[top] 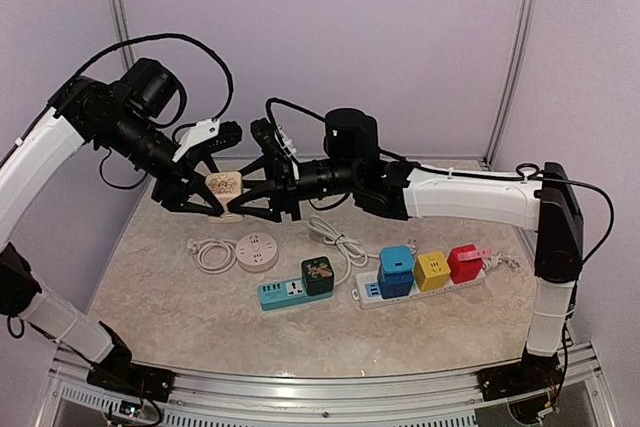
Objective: Insert the plug
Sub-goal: Adjust the plug.
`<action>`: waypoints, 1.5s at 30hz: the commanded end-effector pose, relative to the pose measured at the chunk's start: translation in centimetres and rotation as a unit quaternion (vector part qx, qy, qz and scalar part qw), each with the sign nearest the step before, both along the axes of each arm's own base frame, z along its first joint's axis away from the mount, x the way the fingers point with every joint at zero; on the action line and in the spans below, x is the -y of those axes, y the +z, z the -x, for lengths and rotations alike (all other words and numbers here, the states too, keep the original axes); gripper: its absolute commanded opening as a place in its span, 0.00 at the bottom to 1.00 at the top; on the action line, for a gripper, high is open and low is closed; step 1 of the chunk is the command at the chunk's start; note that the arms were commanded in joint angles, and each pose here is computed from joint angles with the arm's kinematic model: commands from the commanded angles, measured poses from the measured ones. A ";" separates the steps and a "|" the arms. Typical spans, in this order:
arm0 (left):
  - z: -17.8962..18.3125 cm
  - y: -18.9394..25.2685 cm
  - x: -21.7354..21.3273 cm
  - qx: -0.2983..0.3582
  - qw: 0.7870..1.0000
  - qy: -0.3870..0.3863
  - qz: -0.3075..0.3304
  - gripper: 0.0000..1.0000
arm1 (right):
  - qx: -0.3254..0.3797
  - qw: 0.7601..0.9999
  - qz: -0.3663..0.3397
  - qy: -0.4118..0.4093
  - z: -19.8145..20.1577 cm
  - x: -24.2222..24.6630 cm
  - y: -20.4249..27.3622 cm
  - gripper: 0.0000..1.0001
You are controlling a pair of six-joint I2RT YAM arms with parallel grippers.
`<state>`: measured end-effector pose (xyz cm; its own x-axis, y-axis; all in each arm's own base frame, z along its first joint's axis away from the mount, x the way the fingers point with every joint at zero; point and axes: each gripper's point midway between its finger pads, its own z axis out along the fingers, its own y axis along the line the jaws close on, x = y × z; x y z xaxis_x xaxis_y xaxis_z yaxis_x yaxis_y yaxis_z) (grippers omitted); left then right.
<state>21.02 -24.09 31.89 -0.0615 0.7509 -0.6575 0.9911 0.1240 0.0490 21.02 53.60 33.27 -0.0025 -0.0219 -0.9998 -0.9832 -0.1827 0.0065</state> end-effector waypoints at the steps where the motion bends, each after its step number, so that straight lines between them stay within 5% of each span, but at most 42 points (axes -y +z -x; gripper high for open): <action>1: 1.2 0.7 0.2 -0.010 1.000 -0.020 0.006 0.00 | -0.012 1.000 0.009 0.010 0.4 -0.5 -0.6 0.18; 2: 1.2 0.7 0.2 -0.010 1.000 -0.020 0.005 0.00 | -0.008 1.000 0.006 0.010 0.4 -0.4 -0.4 0.00; 4: 1.0 0.8 0.2 -0.009 1.000 -0.013 0.007 0.01 | 0.002 1.000 0.001 0.015 0.9 0.0 -0.1 0.00; 7: -0.5 1.6 -0.3 0.005 0.999 0.028 0.017 0.69 | 0.013 1.000 -0.017 0.018 1.4 0.8 1.3 0.00; 9: -1.6 2.6 -1.2 0.020 0.998 0.052 0.029 0.87 | 0.017 0.999 -0.035 0.002 1.3 1.3 2.7 0.00; 13: -2.5 4.8 -3.0 0.029 0.994 0.072 0.078 0.98 | 0.029 0.995 -0.088 -0.024 1.3 2.7 5.7 0.00; 23: 0.5 7.1 -2.1 0.021 0.988 -0.009 0.153 0.98 | 0.021 0.980 -0.186 -0.065 1.1 3.8 9.1 0.00; 36: -0.1 6.9 1.0 0.025 0.987 -0.044 0.153 0.96 | 0.032 0.980 -0.188 -0.054 2.6 3.2 9.5 0.00; 41: 0.7 7.5 1.3 0.022 0.985 -0.065 0.161 0.80 | 0.037 0.980 -0.185 -0.060 2.5 3.4 9.4 0.00; 45: 1.2 6.7 1.3 0.014 0.986 -0.077 0.149 0.50 | 0.037 0.980 -0.184 -0.062 2.6 3.6 9.5 0.00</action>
<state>20.53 -25.19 38.70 0.0384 0.5198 -0.8534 0.9977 0.0273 0.0615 19.46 51.09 40.55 0.0543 0.2887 -0.9559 -0.9962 -0.0492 -0.0715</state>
